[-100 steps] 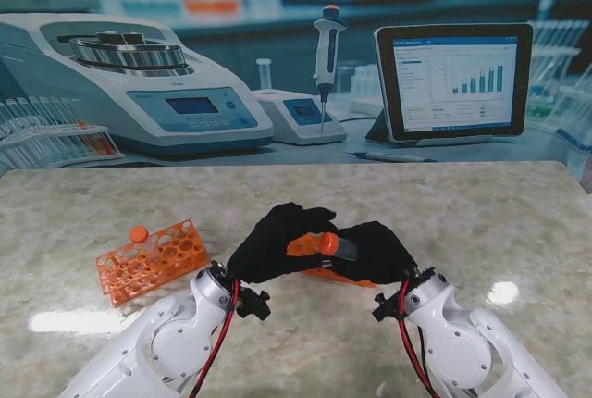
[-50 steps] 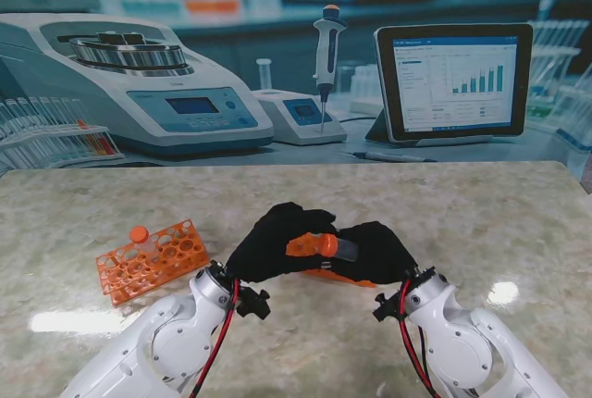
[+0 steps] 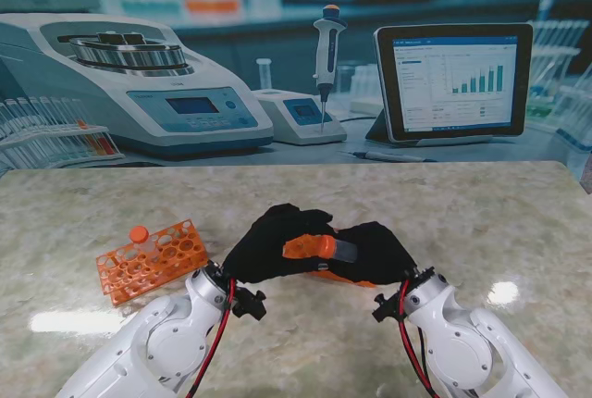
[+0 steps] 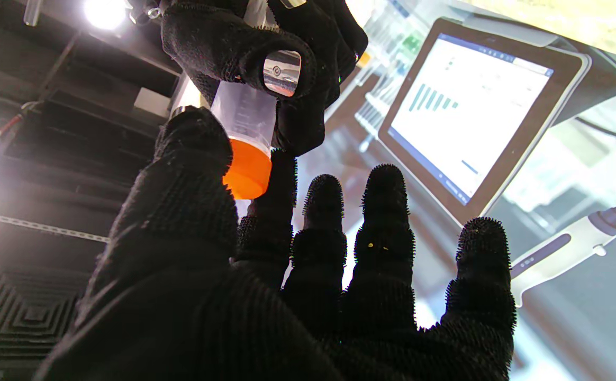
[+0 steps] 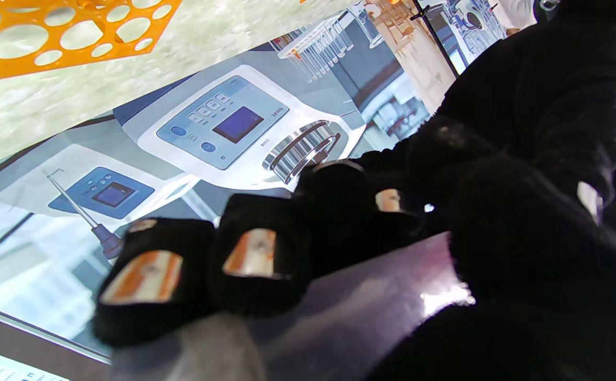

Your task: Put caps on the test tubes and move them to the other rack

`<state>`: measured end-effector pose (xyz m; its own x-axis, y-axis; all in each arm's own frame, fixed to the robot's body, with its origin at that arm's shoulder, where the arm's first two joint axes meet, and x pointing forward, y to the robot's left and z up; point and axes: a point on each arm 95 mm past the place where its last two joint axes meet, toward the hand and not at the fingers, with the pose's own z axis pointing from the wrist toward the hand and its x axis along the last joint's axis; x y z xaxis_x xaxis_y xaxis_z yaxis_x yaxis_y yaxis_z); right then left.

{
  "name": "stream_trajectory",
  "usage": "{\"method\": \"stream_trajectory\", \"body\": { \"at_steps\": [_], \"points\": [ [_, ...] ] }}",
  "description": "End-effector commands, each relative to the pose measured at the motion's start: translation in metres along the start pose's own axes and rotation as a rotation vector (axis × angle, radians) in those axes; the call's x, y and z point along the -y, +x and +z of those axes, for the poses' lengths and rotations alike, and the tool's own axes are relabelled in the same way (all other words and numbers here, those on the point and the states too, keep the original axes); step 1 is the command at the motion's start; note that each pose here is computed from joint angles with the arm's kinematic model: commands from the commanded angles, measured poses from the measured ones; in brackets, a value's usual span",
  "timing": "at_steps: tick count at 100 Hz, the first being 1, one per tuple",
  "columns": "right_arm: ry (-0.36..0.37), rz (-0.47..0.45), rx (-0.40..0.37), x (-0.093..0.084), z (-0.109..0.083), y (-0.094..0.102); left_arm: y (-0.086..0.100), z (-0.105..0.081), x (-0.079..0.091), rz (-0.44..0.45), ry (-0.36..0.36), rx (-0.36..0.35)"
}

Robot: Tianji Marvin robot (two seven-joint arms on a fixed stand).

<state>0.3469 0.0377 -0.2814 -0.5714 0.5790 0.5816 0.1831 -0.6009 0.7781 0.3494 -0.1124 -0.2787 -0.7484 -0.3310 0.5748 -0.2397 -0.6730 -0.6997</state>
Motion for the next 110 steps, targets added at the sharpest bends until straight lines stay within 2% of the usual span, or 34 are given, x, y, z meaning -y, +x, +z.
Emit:
{"method": "stream_trajectory", "body": {
  "at_steps": [1, 110],
  "points": [
    [0.002, 0.007, -0.002, 0.0018, -0.0002, 0.0028, 0.0032, 0.0017, -0.001, -0.007, 0.0, -0.005],
    [-0.019, 0.014, -0.01, 0.0009, -0.0003, 0.004, 0.0011, 0.0014, -0.0076, 0.002, 0.004, 0.002]
  ]
}}
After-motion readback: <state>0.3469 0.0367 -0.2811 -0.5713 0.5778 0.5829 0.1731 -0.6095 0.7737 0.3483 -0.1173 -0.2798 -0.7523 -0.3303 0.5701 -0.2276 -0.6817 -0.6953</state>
